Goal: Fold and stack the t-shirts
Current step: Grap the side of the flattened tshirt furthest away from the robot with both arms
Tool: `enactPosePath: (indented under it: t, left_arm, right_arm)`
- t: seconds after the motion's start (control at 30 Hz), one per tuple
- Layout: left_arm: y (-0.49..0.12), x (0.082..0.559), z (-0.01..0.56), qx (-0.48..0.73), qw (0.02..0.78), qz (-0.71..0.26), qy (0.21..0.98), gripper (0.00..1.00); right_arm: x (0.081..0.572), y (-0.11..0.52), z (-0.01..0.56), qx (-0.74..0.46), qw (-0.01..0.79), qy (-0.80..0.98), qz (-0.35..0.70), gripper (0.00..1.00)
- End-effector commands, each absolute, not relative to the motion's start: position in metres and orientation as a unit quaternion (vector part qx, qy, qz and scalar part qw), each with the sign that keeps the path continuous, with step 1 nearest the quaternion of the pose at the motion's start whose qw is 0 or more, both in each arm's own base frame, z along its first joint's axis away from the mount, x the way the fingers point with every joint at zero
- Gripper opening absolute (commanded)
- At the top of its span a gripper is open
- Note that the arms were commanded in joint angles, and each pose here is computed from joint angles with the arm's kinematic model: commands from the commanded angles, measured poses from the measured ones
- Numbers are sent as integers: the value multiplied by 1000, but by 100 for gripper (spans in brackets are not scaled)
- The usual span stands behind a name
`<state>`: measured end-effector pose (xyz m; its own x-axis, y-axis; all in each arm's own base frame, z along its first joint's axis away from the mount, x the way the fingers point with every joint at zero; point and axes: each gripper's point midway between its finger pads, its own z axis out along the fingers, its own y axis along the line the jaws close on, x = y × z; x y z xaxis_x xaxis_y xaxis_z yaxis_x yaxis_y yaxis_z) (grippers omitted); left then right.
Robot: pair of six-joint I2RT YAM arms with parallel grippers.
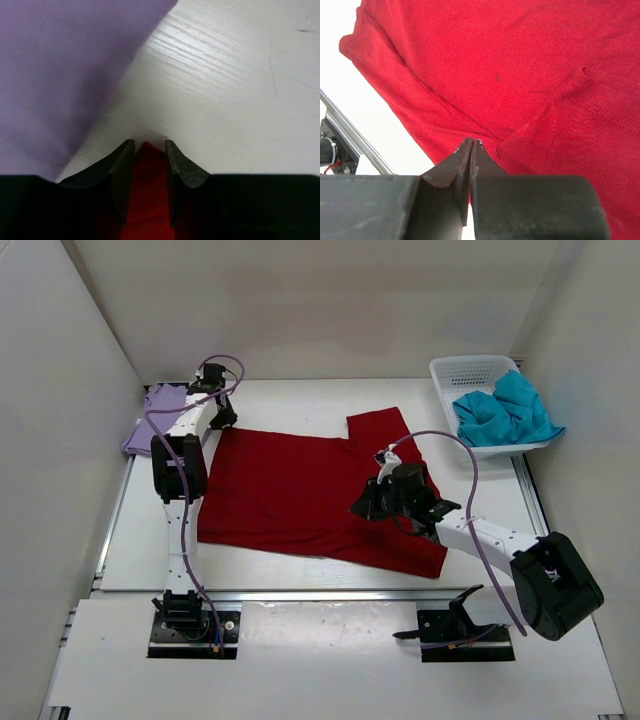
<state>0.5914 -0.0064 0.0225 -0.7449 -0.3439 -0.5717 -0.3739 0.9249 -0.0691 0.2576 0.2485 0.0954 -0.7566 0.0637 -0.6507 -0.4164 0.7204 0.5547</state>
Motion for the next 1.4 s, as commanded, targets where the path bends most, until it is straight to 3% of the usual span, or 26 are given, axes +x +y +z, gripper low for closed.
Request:
enactPosePath:
  t: [0.0, 0.23, 0.4, 0.57, 0.7, 0.87, 0.93, 0.97, 1.0, 1.07, 1.17, 1.37]
  left_arm:
    - [-12, 590, 49, -189, 315, 14, 930, 40]
    - [-11, 592, 49, -189, 314, 8, 930, 18]
    - [-14, 597, 64, -187, 327, 5, 926, 0]
    - [-27, 596, 81, -173, 344, -6, 923, 0]
    - [-33, 587, 95, -188, 369, -49, 909, 0]
    - [-43, 581, 93, -198, 372, -86, 903, 0]
    - [-50, 582, 95, -184, 375, -83, 905, 0]
    - [-45, 581, 95, -186, 376, -73, 905, 0]
    - [-50, 580, 96, -182, 376, -75, 905, 0]
    - [-49, 579, 97, -182, 378, -74, 905, 0]
    - [-51, 580, 101, -180, 382, -80, 903, 0]
    - [-51, 581, 109, -177, 388, -86, 900, 0]
  right_arm:
    - [269, 261, 125, -109, 371, 840, 381, 0]
    - [310, 264, 157, -91, 416, 821, 381, 3]
    - [398, 228, 153, -30, 457, 828, 323, 18]
    - [479, 188, 165, -28, 514, 818, 258, 33]
    - [536, 142, 132, 17, 492, 855, 163, 33]
    - [573, 110, 90, 41, 441, 893, 78, 37]
    - [599, 101, 102, 39, 450, 890, 64, 39]
    - [595, 99, 76, 39, 417, 907, 56, 39]
    - [612, 94, 97, 39, 436, 898, 53, 40]
    - [620, 81, 71, 42, 403, 914, 34, 41]
    - [647, 73, 82, 41, 416, 908, 32, 43]
    - [648, 63, 66, 53, 406, 911, 54, 44]
